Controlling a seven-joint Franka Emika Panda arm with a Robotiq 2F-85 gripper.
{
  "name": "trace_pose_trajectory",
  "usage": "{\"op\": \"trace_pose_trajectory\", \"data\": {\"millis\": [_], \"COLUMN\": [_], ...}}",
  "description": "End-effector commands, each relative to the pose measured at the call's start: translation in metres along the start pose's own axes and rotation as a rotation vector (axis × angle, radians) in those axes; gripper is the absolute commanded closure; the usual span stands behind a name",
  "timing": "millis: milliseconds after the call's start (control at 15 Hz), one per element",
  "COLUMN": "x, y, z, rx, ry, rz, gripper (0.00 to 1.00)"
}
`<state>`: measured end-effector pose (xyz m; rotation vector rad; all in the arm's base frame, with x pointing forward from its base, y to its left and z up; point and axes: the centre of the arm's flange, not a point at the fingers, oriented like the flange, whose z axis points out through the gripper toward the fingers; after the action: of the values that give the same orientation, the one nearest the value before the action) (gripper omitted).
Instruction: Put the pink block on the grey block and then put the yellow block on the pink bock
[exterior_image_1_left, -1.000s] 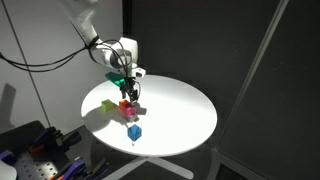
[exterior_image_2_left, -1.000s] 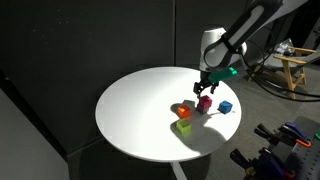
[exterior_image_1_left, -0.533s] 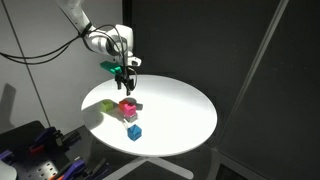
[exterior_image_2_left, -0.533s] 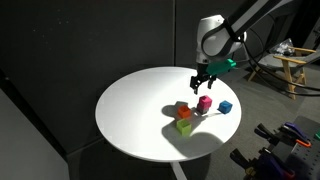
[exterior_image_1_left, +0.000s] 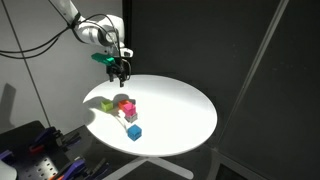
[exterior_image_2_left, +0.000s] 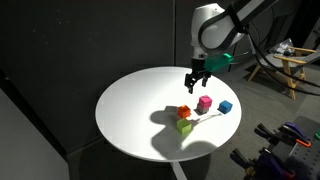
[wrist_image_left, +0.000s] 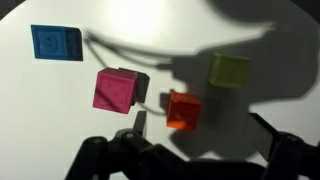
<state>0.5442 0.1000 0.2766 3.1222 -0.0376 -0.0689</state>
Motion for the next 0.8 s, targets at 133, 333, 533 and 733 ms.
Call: {"op": "trace_pose_trajectory", "data": {"millis": [133, 333, 533, 733], "x": [-0.022, -0.027, -0.033, -0.038], "y": [-0.008, -0.018, -0.03, -0.043], "z": [-0.002, 0.014, 0.032, 0.046], "rx": [-0.011, -0.026, -0.028, -0.037], "ry": [-0.059, -0.068, -0.052, -0.017], "rz": [-0.039, -0.047, -0.07, -0.091], "gripper": [0.0, 0.0, 0.0, 0.0]}}
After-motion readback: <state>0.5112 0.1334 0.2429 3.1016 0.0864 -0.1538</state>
